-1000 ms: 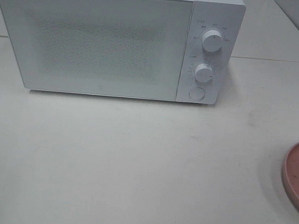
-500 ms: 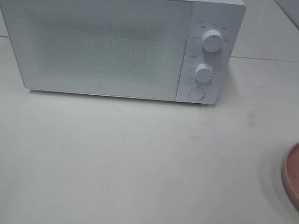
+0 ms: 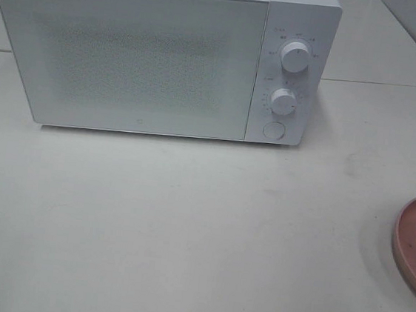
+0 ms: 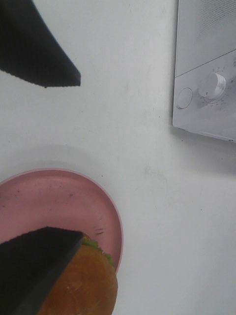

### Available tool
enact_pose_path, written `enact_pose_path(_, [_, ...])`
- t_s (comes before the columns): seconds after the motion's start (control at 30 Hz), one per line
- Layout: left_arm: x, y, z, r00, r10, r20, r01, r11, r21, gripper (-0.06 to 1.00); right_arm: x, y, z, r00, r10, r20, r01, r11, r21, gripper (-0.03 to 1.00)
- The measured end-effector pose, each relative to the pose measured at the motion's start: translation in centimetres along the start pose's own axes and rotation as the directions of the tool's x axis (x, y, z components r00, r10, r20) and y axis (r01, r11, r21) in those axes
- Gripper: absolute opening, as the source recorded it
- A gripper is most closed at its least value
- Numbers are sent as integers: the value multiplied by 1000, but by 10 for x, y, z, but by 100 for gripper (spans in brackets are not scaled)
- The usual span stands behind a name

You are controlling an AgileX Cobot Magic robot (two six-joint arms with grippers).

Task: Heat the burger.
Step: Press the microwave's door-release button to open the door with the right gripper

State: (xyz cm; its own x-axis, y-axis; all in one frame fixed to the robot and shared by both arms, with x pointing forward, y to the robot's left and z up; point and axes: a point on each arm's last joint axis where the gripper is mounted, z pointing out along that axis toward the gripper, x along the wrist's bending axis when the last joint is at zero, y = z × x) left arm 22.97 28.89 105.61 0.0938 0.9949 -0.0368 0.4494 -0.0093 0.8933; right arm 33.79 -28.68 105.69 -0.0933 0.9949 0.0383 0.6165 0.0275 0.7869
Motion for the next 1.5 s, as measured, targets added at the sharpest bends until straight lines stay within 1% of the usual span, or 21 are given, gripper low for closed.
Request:
enact_pose_path(0.2, [0,0,0,1000,0,0,0,1000,0,88,0,10,18,1000,1,1,-1,1000,-5,76])
enact_pose_path(0.63, [0,0,0,1000,0,0,0,1000,0,88,-1,31,64,1000,4,5,-4,998,-68,76])
enact_pose_path(0.7, [0,0,0,1000,0,0,0,1000,0,88,-1,35,80,1000,5,6,-4,997,-80,76])
enact_pose_path(0.9, [0,0,0,1000,0,0,0,1000,0,88,-1,39,97,1000,5,7,-4,995,-103,76])
enact_pose_path(0.97, [0,0,0,1000,0,0,0,1000,0,88,-1,42,113,1000,6,8,-5,991,-133,76])
enact_pose_path(1.07, [0,0,0,1000,0,0,0,1000,0,88,-1,43,117,1000,6,8,-5,990,-144,76])
enact_pose_path(1.13, [0,0,0,1000,0,0,0,1000,0,88,-1,45,128,1000,-7,9,9,977,-214,76])
enact_pose_path(1.17, [0,0,0,1000,0,0,0,1000,0,88,-1,45,128,1000,-7,9,9,977,-214,76])
enact_pose_path(1.23, [0,0,0,1000,0,0,0,1000,0,88,5,39,138,999,-50,-1,48,966,-254,76])
enact_pose_path(1.3, [0,0,0,1000,0,0,0,1000,0,88,9,37,141,998,-67,-5,63,962,-266,76])
enact_pose_path(1.33, [0,0,0,1000,0,0,0,1000,0,88,15,32,145,996,-93,-5,87,950,-299,76])
enact_pose_path(1.5, [0,0,0,1000,0,0,0,1000,0,88,25,25,154,996,-84,2,80,938,-337,76])
